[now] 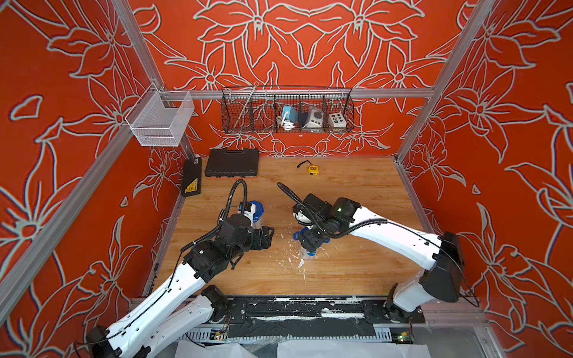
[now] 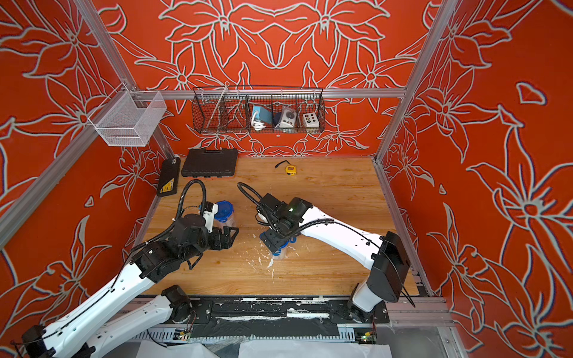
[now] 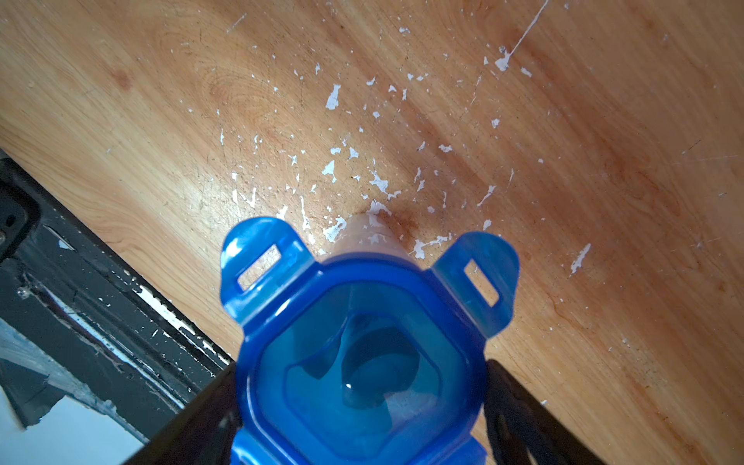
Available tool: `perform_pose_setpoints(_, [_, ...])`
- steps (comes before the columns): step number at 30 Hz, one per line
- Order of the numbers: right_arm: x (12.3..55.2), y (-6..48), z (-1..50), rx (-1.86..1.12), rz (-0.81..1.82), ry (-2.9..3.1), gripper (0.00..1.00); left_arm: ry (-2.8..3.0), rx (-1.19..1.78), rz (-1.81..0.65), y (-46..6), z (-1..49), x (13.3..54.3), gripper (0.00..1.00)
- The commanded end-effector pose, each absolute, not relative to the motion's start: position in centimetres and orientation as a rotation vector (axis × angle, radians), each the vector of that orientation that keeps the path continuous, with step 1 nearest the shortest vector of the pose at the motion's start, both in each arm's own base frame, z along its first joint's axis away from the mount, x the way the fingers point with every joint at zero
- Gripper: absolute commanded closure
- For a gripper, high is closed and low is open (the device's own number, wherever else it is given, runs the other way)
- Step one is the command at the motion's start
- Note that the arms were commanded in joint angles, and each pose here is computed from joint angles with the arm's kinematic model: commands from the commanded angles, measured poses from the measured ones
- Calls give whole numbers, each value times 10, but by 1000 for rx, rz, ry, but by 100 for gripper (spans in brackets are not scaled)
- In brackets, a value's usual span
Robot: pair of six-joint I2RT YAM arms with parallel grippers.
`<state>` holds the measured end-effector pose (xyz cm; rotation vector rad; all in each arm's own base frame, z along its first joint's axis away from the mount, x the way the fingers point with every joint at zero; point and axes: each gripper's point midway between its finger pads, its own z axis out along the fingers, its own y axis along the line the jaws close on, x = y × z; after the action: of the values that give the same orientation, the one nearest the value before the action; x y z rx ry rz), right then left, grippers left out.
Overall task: Pack away toiletry kits
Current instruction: Close the lid on the container.
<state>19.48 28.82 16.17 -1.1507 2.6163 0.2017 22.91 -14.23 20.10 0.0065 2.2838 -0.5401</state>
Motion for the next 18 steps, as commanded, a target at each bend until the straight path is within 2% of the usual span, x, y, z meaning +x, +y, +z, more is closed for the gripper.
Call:
perform_pose_setpoints(1, [193, 284, 163, -1159, 162, 2612, 29, 2262, 3, -560, -144, 207, 232, 14])
perform_pose_setpoints(18, [195, 289, 167, -1224, 120, 2638, 32, 2264, -3, -571, -144, 204, 230, 14])
